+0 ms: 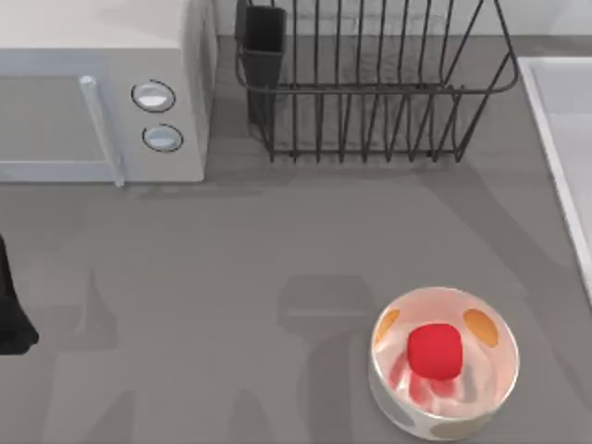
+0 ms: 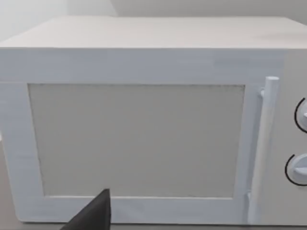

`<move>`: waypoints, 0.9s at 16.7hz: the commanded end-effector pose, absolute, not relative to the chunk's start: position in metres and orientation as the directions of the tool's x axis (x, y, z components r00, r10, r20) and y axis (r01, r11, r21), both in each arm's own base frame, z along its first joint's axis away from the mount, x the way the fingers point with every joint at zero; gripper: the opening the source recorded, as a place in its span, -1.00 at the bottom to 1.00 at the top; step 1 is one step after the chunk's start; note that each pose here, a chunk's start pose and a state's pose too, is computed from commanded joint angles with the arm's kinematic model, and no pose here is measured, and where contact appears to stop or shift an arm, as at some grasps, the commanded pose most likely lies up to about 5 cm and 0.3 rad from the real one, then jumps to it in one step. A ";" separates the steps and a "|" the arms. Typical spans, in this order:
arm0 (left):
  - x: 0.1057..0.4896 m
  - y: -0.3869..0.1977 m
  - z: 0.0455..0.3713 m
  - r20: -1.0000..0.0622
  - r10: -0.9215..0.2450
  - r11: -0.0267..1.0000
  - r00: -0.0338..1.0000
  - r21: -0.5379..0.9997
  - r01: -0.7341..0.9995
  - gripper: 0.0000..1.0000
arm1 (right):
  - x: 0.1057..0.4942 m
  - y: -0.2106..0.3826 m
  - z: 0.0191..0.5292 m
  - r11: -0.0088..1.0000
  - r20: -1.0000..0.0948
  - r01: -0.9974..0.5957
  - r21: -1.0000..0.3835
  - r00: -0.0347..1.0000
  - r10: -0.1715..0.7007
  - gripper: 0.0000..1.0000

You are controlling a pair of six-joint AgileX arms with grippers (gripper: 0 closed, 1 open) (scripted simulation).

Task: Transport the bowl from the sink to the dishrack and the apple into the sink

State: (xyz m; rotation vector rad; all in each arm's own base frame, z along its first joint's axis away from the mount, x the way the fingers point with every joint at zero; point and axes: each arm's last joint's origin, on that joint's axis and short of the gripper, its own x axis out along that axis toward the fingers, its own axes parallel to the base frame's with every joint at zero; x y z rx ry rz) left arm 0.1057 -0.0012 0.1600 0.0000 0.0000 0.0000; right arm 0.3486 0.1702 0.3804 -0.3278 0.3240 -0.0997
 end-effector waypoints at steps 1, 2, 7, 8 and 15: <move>0.106 -0.001 0.160 0.000 0.000 1.000 1.000 0.000 0.000 1.00 | 0.339 0.193 0.386 0.959 -0.234 0.046 -0.278 0.965 -0.114 -1.00; 0.106 -0.001 0.160 0.000 0.000 1.000 1.000 0.000 0.000 1.00 | 0.329 0.213 0.392 0.974 -0.177 0.044 -0.222 0.981 -0.085 -1.00; 0.106 -0.001 0.160 0.000 0.000 1.000 1.000 0.000 0.000 1.00 | 0.285 0.262 0.418 1.000 -0.007 0.012 -0.010 1.000 -0.012 -1.00; 0.106 -0.001 0.160 0.000 0.000 1.000 1.000 0.000 0.000 1.00 | 0.282 0.263 0.419 1.000 0.000 0.010 0.000 1.000 -0.010 -1.00; 0.106 -0.001 0.160 0.000 0.000 1.000 1.000 0.000 0.000 1.00 | 0.293 0.268 0.405 1.000 -0.010 0.008 -0.010 1.000 -0.008 -1.00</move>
